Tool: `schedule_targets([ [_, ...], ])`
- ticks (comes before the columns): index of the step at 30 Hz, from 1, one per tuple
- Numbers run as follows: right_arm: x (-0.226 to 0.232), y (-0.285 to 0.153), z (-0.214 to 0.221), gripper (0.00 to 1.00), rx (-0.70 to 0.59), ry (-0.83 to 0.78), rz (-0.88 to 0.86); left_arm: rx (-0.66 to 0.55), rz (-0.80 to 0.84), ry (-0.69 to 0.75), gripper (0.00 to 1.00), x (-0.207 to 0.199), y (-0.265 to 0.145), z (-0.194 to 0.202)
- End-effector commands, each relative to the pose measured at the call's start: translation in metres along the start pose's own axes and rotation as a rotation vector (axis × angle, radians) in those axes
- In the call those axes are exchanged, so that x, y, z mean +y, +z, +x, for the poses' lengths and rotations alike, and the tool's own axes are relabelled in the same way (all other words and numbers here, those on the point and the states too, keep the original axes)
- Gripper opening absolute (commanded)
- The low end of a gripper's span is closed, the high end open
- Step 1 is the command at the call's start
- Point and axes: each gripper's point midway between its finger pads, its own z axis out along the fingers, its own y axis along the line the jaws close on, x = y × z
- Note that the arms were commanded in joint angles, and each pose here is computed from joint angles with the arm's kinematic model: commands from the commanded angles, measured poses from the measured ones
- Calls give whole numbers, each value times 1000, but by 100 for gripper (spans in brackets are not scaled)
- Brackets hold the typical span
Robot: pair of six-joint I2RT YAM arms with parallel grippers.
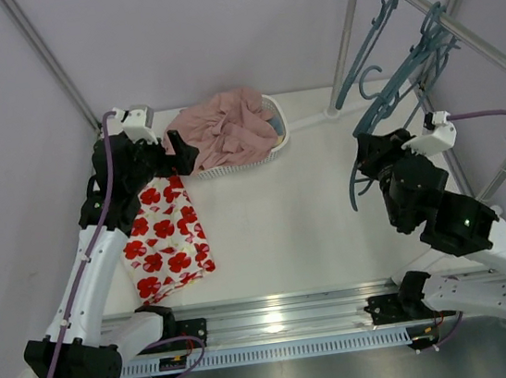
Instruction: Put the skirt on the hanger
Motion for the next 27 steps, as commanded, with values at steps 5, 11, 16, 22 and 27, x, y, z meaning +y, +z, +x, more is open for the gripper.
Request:
schedule_targets([
  [5,-21,-25,-23,0,-249,246,177,-8,19,-14,100,-1,2,2],
  [11,-9,-48,8,0,-273,263,111,13,19,-19,100,0,4,10],
  [16,7,-49,33,0,-260,270,83,18,23,-19,99,0,4,13],
  [22,28,-64,53,0,-180,320,35,23,14,-20,99,2,4,19],
  [27,51,-84,92,0,-91,316,-48,45,22,-32,100,2,7,28],
])
